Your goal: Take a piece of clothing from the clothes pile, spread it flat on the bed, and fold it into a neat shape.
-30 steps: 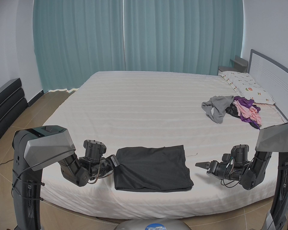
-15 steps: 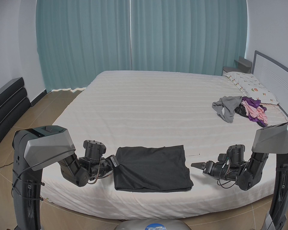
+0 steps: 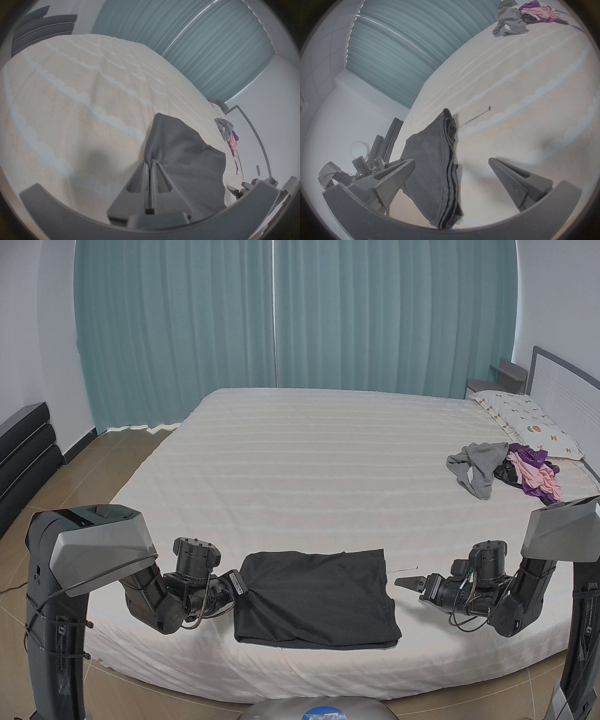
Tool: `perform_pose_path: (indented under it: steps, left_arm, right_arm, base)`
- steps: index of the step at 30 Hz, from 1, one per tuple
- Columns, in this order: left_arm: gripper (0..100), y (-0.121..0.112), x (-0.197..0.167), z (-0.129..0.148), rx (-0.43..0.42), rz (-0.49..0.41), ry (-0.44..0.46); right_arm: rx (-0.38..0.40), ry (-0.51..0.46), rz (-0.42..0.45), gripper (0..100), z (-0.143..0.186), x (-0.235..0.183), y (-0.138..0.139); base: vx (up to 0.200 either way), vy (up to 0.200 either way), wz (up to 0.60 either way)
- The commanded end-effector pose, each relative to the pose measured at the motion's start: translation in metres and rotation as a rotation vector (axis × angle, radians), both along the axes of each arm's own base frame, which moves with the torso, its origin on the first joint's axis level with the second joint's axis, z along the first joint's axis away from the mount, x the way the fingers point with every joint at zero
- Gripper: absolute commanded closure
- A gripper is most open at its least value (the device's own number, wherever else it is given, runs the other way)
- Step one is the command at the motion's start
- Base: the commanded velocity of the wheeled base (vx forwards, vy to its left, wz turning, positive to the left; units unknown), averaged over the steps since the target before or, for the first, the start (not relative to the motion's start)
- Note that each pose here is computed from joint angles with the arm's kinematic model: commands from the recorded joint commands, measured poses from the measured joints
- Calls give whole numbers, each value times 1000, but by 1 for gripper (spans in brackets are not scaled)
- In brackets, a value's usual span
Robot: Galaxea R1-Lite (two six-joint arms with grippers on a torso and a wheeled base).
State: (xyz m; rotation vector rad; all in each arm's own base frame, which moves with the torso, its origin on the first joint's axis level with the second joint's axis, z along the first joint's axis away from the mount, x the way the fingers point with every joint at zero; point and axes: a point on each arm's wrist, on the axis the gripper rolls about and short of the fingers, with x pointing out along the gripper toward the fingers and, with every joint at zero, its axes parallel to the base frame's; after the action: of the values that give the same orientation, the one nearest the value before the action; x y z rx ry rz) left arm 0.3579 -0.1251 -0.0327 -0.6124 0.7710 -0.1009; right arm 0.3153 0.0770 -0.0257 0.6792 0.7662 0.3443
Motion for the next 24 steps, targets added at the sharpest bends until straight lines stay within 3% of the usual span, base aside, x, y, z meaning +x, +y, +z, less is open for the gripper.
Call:
perform_pose_path:
  steps: [1, 8, 24]
  left_arm:
    - [100, 1, -2, -1, 6, 7, 8]
    - [100, 4, -1, -1, 62, 80, -12]
    - [100, 5, -10, 4, 144, 126, -7]
  right_arm:
    - [0, 3, 1, 0, -1, 0, 0]
    - [3, 11, -6, 0, -2, -1, -1]
    - [6, 10, -9, 0, -2, -1, -1]
  base:
    - [0, 0, 0]
    - [0, 0, 0]
    - [0, 0, 0]
